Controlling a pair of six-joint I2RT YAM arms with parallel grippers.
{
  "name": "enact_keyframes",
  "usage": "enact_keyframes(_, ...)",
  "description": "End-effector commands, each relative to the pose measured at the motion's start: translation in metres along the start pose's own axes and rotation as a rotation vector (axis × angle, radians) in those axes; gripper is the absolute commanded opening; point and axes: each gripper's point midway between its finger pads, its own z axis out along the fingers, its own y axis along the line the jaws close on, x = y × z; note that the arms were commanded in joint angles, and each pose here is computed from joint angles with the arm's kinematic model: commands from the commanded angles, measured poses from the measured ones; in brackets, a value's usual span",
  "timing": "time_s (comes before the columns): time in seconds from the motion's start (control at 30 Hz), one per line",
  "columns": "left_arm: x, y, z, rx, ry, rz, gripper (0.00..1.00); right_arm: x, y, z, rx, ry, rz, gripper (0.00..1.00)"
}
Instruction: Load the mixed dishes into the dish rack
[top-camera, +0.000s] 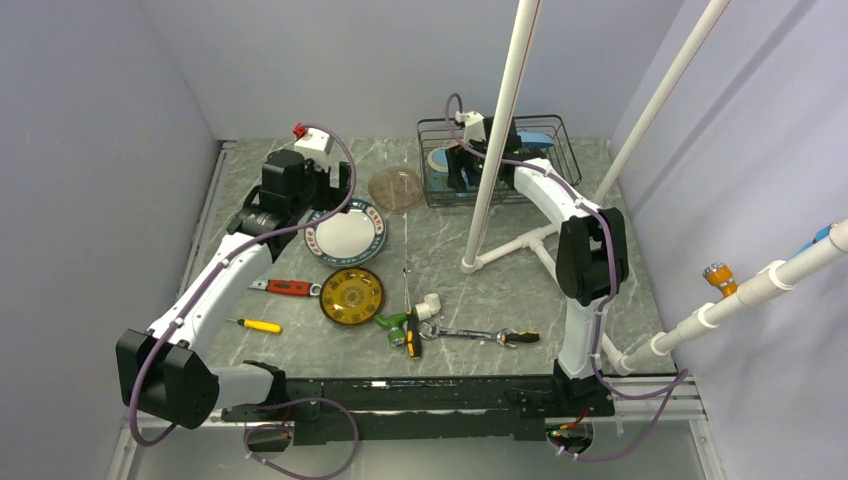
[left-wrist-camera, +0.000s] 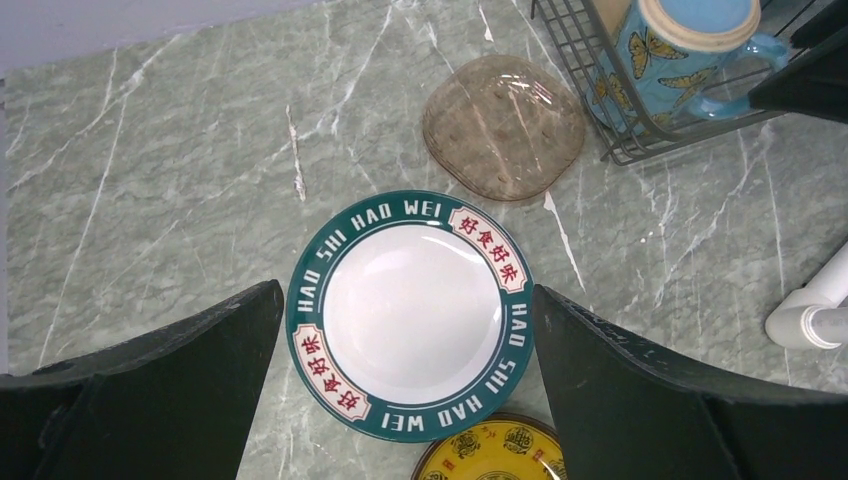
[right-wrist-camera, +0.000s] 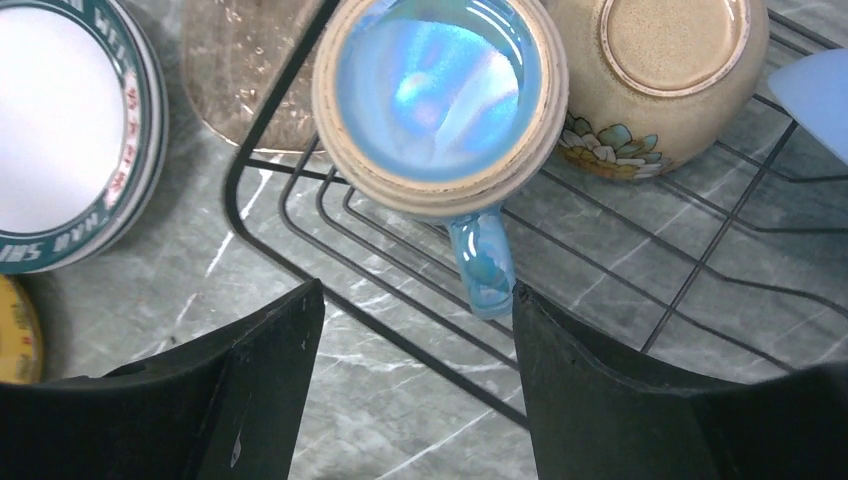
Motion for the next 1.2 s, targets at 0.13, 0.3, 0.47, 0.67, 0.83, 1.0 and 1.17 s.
enact_keyframes(0.13,0.009,-0.01,0.004,0.0,0.083,-0.112,0.99,-0.015,0.006,-0.049,0.035,-0.073,0.302,0.74)
enact_keyframes(0.3,0.053,-0.017,-0.01,0.002,0.23,-0.287,0.99,0.0,-0.005,-0.077,0.128,-0.094,0.457,0.76)
enact_keyframes(0.47,0.102,-0.02,-0.039,-0.009,0.3,-0.473,1.0,0.021,-0.009,-0.095,0.201,-0.092,0.493,0.76)
enact_keyframes(0.67,0.168,-0.035,-0.066,0.005,0.402,-0.665,0.99,0.041,-0.004,-0.115,0.209,-0.125,0.536,0.75)
enact_keyframes(0.83,0.197,-0.045,-0.074,0.01,0.405,-0.847,0.91,0.047,0.005,-0.138,0.207,-0.195,0.524,0.75)
enact_keyframes(1.0,0.226,-0.036,-0.078,-0.108,0.417,-0.963,0.73,0.044,0.007,-0.157,0.223,-0.242,0.503,0.75)
enact_keyframes(1.17,0.248,-0.028,-0.081,-0.202,0.433,-1.038,0.66,0.042,0.011,-0.168,0.221,-0.271,0.489,0.75)
